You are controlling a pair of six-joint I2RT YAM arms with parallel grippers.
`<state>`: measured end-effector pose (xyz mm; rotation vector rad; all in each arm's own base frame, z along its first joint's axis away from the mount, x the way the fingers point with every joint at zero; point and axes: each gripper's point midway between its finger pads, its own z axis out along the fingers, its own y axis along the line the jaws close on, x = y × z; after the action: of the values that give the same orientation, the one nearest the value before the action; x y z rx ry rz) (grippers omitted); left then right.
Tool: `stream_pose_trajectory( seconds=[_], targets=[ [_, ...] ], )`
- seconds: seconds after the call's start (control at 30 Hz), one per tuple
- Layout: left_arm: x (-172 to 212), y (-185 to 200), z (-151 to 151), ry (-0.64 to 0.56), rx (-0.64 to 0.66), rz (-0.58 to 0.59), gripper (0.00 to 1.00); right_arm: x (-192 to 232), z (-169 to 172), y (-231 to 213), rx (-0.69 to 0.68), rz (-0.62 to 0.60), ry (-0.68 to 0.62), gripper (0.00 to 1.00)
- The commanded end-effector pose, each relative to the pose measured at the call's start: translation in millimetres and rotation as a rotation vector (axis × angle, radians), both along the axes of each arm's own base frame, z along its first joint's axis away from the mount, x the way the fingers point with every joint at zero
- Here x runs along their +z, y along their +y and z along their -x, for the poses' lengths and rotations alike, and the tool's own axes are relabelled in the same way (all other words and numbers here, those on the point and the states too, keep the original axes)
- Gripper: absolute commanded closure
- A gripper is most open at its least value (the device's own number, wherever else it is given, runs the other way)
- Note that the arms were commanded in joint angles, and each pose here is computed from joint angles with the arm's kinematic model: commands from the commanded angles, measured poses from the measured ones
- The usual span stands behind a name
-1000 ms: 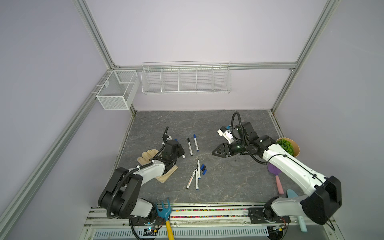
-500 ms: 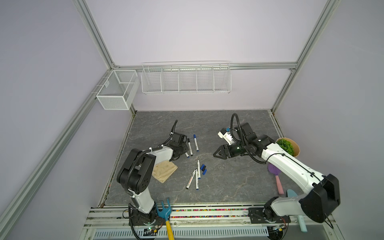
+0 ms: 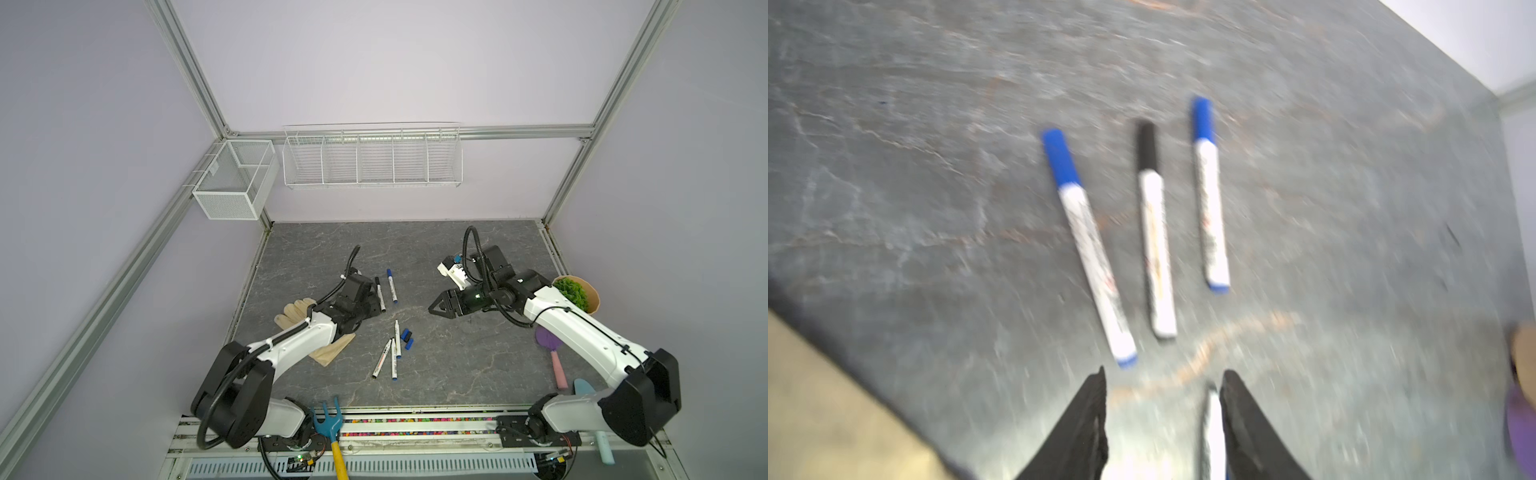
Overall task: Insert the pens into the pen caps
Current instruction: 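Lower the left gripper to the loose white markers and grasp the black-tipped one, then raise the black-tipped marker upright with the left gripper while the right gripper approaches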
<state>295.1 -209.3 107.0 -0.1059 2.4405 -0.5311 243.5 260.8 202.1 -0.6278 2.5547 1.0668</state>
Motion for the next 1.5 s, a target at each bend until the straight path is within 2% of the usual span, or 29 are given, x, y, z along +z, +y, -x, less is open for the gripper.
stream_pose_trajectory(
  seconds=[0.0,0.13,0.23,0.37,0.5,0.63,0.77,0.9,1.03,1.1,1.17,1.33,1.47],
  targets=[
    [-35,20,57,0.109,-0.063,-0.158,0.51,-5,3,-4,0.013,0.012,0.002,0.37],
    [-50,22,101,0.152,-0.091,-0.206,0.46,-9,1,-3,0.013,0.015,0.011,0.37],
    [-58,9,116,0.164,-0.149,-0.208,0.45,-11,0,-1,0.013,0.011,0.023,0.37],
    [-68,-5,124,0.193,-0.210,-0.243,0.45,-10,-1,1,0.016,0.003,0.028,0.38],
    [-77,-4,123,0.225,-0.212,-0.305,0.48,-10,1,0,0.016,0.004,0.027,0.38],
    [-86,1,125,0.261,-0.199,-0.366,0.55,-12,3,-3,0.014,0.014,0.023,0.38],
    [-93,6,131,0.302,-0.185,-0.389,0.67,-12,4,-4,0.014,0.014,0.025,0.38],
    [-93,6,131,0.295,-0.170,-0.364,0.84,-12,3,-4,0.011,0.016,0.020,0.38],
    [-74,7,117,0.220,-0.115,-0.352,1.00,-10,4,-4,0.009,0.009,0.023,0.38],
    [-54,0,107,0.146,-0.126,-0.323,1.00,-9,4,-2,0.009,0.003,0.027,0.38],
    [-29,-14,97,0.051,-0.153,-0.246,1.00,-8,6,2,0.018,-0.005,0.031,0.38],
    [45,-63,88,-0.236,-0.340,0.031,1.00,-1,14,25,0.081,-0.034,0.031,0.39],
    [78,-81,86,-0.336,-0.370,0.161,1.00,2,17,44,0.128,-0.031,0.020,0.39]
  ],
)
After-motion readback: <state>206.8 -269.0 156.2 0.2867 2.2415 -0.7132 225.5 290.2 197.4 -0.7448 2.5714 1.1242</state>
